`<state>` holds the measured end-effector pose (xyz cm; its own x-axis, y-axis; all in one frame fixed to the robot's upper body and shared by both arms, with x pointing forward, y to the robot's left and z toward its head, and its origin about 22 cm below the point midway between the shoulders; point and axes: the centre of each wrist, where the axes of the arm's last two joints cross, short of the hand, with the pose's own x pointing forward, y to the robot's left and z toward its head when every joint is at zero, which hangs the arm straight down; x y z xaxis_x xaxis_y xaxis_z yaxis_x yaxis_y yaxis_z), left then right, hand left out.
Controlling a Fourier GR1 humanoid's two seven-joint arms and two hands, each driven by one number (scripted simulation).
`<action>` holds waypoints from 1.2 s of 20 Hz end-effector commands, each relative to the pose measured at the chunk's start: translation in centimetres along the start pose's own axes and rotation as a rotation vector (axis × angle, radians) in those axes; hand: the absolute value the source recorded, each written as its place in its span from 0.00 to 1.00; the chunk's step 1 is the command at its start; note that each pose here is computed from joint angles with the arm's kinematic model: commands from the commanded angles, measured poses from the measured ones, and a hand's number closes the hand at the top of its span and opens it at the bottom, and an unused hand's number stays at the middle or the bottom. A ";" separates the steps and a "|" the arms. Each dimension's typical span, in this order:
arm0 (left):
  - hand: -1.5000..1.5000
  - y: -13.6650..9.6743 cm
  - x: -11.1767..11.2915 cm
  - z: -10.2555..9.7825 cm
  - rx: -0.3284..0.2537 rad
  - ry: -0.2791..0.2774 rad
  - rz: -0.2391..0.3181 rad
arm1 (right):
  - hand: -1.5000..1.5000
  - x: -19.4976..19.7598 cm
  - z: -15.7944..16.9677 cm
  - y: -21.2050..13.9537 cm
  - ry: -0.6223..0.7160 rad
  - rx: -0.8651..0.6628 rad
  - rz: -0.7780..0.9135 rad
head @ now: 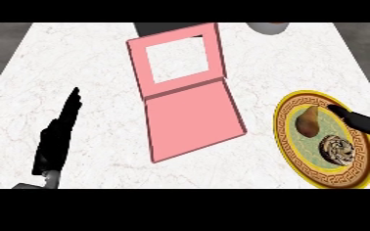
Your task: Pick the cupcake from the plate and place it in the cardboard box
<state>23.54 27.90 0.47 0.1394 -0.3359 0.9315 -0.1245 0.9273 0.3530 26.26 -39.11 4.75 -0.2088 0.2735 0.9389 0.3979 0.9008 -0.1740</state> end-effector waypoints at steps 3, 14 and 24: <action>0.50 1.1 0.3 -1.4 -0.023 -0.005 -0.027 | 0.00 -0.9 1.9 -5.4 -0.002 0.055 0.169; 0.50 0.6 -0.4 0.3 -0.029 -0.002 -0.016 | 0.00 5.0 0.2 -11.8 0.316 0.582 0.786; 0.50 2.7 -0.6 -1.5 -0.022 -0.014 -0.014 | 0.00 7.3 2.0 -4.2 0.461 0.789 0.875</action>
<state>24.26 29.05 0.73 0.1202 -0.3587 0.9257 -0.0990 0.9235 0.3707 21.76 -42.90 11.96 0.2294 0.8615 0.4531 -0.3682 0.5077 -0.7789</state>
